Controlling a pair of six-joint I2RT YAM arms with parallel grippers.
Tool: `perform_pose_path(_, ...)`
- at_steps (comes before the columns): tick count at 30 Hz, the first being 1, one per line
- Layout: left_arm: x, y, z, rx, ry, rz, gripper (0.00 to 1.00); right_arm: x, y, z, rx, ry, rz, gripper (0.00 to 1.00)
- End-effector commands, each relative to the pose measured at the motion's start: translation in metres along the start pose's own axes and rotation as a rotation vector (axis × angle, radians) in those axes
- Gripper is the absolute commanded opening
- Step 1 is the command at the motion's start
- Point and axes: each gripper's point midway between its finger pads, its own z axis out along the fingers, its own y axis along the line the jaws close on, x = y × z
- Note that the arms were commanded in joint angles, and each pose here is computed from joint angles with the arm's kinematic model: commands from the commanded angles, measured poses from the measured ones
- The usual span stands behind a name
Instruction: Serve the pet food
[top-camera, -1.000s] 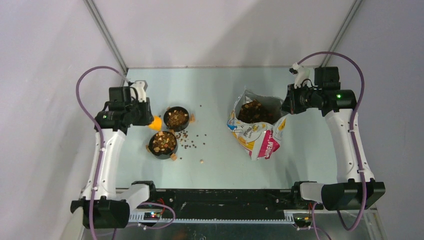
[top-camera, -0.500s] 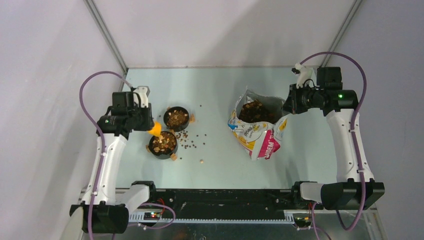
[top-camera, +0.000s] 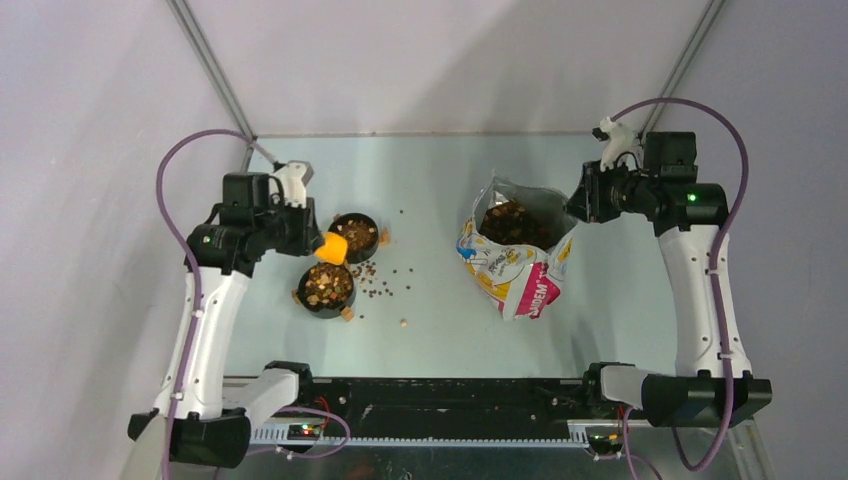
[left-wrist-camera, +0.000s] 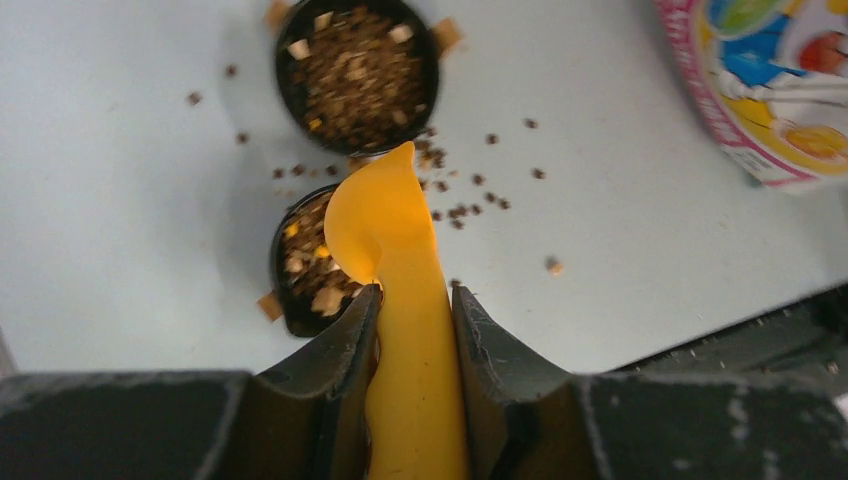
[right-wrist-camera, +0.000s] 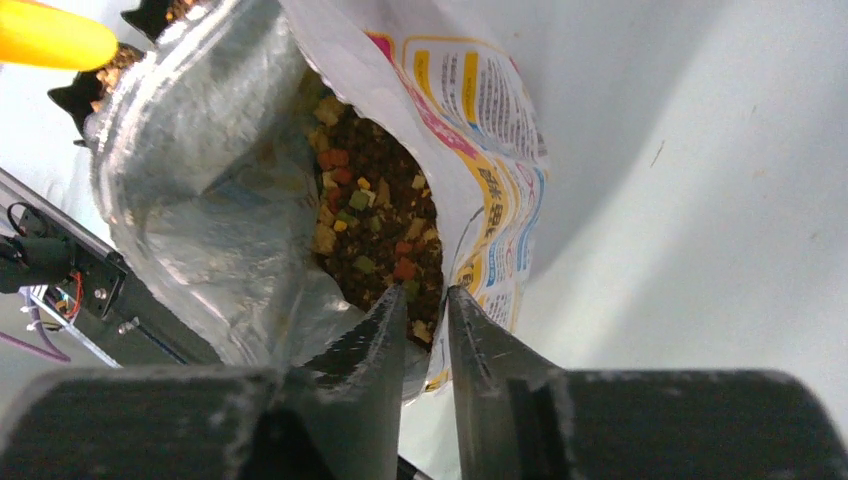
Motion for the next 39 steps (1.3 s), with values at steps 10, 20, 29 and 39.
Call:
perform_pose_path(10, 0.025, -0.139, 0.021, 0.627, 0.242, 0.219, 0.00, -0.051, 0.016, -0.050, 0.012, -0.188, -0.076, 0.53)
perform_pose_path(20, 0.054, -0.179, 0.044, 0.844, 0.442, 0.051, 0.27, -0.055, 0.019, -0.085, 0.033, -0.291, -0.026, 0.61)
perform_pose_path(29, 0.077, -0.180, 0.092, 0.831, 0.652, -0.088, 0.34, -0.053, 0.020, -0.102, 0.067, -0.351, -0.036, 0.65)
perform_pose_path(39, 0.084, -0.157, 0.124, 0.616, 0.697, -0.101, 0.57, -0.042, 0.021, -0.103, 0.070, -0.355, -0.029, 0.66)
